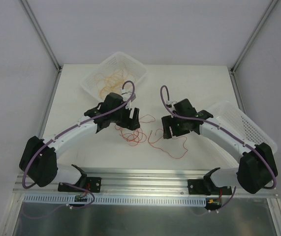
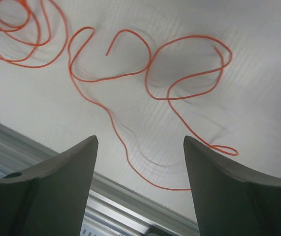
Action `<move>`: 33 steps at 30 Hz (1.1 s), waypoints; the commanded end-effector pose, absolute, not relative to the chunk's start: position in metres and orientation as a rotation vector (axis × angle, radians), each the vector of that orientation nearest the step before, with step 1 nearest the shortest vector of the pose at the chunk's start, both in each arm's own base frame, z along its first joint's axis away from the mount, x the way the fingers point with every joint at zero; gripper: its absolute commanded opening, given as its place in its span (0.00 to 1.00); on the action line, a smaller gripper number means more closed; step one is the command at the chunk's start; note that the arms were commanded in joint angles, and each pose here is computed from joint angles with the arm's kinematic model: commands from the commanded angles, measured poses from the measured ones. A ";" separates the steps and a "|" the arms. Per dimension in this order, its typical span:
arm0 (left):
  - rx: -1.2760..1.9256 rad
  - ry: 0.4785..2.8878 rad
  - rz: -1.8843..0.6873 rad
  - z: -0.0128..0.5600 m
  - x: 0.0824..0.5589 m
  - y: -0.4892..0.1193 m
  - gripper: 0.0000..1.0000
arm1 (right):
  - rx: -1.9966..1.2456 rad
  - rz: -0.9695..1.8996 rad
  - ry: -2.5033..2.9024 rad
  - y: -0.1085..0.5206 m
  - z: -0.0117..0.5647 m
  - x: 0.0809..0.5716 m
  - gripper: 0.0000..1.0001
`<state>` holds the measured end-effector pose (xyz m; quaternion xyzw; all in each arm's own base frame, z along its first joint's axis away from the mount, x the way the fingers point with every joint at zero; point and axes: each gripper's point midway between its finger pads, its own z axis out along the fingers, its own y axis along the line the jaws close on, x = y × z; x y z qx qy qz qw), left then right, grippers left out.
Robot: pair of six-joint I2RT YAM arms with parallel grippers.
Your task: Untangle the cables
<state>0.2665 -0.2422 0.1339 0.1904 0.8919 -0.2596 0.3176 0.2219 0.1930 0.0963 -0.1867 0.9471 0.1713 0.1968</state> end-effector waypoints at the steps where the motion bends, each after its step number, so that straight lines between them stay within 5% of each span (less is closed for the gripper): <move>1: 0.560 2.315 -0.680 0.140 0.278 -0.261 0.77 | -0.453 0.218 2.667 0.157 0.087 0.226 0.75; 10: 0.438 2.462 -0.498 0.088 0.298 -0.251 0.76 | -0.552 0.135 2.717 0.158 0.056 0.239 0.82; 20: 0.322 2.620 -0.343 0.031 0.295 -0.218 0.74 | -0.582 0.204 2.817 0.162 0.030 0.217 0.72; 33: 0.122 2.694 -0.278 0.013 0.298 -0.171 0.73 | -0.626 0.186 2.869 0.152 0.037 0.187 0.01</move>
